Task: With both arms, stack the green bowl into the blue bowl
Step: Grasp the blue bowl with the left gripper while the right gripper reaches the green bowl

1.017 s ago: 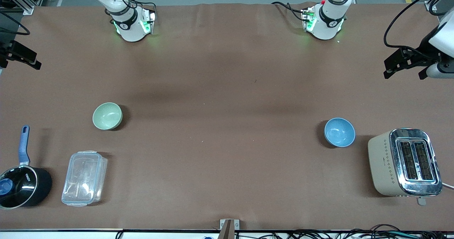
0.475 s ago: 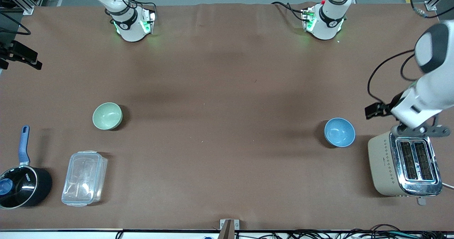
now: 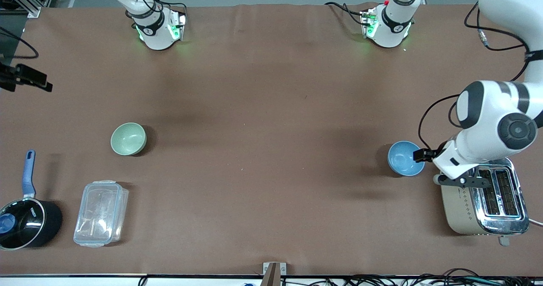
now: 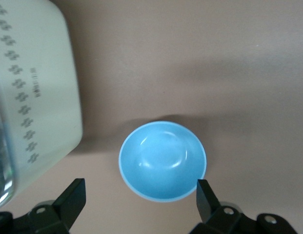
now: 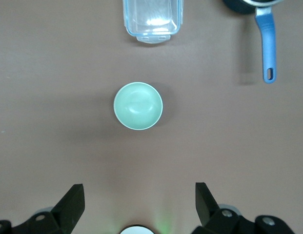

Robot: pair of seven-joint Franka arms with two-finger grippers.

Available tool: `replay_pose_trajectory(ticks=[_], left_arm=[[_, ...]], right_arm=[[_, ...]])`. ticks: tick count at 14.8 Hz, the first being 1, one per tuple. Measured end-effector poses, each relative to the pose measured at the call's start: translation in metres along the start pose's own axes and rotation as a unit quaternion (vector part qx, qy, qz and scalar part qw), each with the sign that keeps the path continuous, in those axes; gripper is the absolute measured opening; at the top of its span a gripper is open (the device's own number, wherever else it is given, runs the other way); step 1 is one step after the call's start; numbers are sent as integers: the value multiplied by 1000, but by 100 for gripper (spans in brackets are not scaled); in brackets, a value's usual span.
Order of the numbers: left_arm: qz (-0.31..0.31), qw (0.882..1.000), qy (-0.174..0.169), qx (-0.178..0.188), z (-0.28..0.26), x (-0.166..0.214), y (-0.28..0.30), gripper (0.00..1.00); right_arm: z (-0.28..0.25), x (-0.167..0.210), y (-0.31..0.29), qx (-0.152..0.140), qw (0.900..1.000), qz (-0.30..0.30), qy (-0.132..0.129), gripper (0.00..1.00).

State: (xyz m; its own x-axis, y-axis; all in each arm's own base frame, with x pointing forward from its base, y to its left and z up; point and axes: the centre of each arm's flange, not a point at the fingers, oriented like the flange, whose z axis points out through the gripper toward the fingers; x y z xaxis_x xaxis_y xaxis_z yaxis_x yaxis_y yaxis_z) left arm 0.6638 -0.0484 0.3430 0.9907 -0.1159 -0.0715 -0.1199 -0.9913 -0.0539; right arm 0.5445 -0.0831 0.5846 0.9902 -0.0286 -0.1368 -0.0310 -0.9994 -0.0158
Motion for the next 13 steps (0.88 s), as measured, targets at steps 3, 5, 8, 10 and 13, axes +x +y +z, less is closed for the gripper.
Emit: replay_pose_trajectory(ticks=[3, 5, 8, 10, 13], left_arm=[[-11, 1000, 7, -5, 51, 11, -16, 97], [-23, 1000, 2, -10, 85, 14, -35, 94], [-28, 999, -15, -15, 118, 12, -41, 86], [-26, 999, -23, -17, 127, 10, -37, 75], [-24, 999, -33, -18, 136, 5, -34, 65]], right_arm=[[68, 14, 16, 3, 1000, 5, -10, 100], [110, 17, 17, 2, 1000, 4, -6, 100], [181, 15, 23, -1, 1000, -2, 17, 100], [228, 7, 26, -5, 999, -3, 38, 100], [279, 2, 26, -8, 999, -3, 53, 100]])
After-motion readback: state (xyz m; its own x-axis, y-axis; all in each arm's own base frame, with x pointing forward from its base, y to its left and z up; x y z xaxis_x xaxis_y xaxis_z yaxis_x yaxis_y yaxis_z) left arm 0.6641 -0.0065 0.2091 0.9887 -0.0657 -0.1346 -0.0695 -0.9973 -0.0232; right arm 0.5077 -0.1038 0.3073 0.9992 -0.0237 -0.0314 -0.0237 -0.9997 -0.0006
